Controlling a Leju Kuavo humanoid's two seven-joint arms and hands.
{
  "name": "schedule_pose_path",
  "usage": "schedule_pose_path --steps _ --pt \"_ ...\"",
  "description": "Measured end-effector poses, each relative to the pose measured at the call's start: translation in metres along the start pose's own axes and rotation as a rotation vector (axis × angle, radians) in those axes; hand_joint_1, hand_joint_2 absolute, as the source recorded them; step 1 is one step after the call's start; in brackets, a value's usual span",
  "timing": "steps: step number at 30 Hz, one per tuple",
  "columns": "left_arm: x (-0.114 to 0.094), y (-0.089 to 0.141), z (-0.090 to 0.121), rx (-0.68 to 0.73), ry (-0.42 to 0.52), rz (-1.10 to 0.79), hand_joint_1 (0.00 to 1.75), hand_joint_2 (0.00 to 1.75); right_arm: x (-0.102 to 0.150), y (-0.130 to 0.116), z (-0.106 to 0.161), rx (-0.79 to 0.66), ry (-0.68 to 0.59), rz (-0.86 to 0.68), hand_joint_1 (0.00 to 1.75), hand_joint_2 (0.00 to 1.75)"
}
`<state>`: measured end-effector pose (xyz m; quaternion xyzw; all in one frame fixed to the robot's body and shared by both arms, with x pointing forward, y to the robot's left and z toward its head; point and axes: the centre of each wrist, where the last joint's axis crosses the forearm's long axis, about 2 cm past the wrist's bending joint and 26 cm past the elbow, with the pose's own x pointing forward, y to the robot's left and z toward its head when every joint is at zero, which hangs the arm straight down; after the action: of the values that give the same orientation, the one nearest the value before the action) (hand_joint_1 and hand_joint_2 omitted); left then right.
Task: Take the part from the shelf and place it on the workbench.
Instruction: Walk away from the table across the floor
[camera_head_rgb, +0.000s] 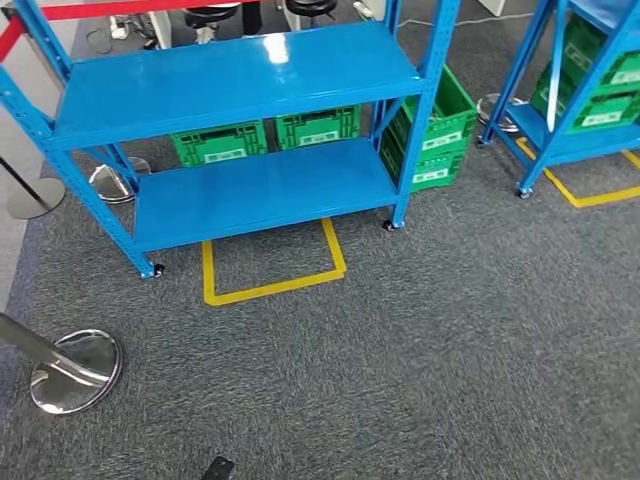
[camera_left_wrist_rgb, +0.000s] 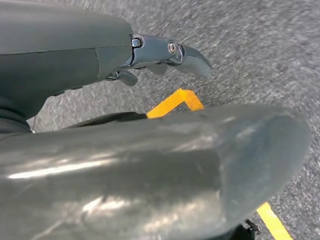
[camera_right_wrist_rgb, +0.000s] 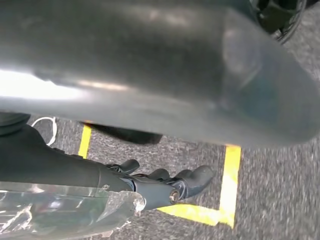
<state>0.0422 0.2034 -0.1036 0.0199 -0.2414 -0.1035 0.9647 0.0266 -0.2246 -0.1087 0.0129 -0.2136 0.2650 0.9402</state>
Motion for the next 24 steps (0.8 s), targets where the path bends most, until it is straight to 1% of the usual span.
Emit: schedule_pose_path --steps 18,24 --pt "-0.0017 0.0009 0.0005 0.024 0.014 0.000 0.00 0.00 0.0021 0.0010 -0.0005 0.004 -0.006 0.001 0.00 0.00" --pt "-0.0038 0.0011 0.0012 0.029 0.020 0.003 0.00 0.00 -0.0028 0.0052 0.0017 0.012 0.004 -0.004 0.00 0.00"
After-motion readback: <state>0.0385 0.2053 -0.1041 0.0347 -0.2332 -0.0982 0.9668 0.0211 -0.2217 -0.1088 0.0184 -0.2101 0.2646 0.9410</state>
